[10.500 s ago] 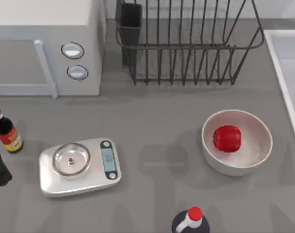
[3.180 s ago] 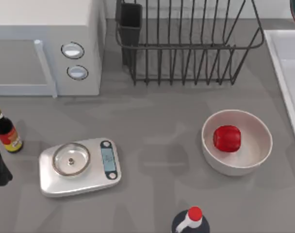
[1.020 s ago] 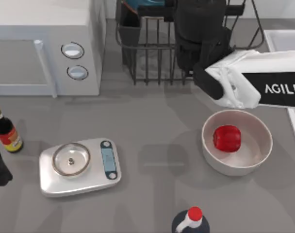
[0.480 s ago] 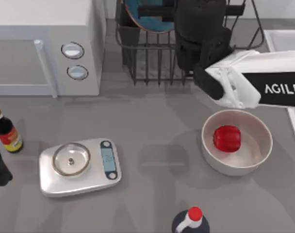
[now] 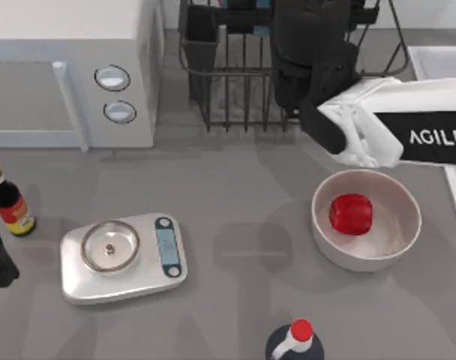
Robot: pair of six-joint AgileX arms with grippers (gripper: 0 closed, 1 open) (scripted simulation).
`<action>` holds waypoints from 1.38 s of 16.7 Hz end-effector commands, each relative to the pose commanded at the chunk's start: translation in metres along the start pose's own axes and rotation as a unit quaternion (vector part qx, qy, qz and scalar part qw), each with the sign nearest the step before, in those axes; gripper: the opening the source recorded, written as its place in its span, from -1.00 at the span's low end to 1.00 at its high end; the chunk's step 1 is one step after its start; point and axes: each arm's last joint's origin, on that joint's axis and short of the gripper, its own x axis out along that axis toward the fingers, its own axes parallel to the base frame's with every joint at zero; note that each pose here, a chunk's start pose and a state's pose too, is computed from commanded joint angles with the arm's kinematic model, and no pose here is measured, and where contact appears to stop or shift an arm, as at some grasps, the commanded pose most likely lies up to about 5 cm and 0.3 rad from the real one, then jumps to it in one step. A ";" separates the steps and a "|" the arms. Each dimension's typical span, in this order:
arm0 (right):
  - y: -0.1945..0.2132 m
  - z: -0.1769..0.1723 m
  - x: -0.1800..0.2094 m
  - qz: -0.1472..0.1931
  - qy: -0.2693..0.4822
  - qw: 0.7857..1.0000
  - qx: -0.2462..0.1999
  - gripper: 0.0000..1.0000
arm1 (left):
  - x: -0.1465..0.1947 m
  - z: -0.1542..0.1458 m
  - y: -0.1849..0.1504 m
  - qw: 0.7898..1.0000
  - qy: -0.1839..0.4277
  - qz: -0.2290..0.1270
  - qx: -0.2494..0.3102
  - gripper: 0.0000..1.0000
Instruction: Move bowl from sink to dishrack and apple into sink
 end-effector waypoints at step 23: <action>-0.223 0.000 -0.102 -0.089 0.175 0.980 -0.040 1.00 | 0.000 0.000 0.000 1.000 0.000 0.000 0.000 1.00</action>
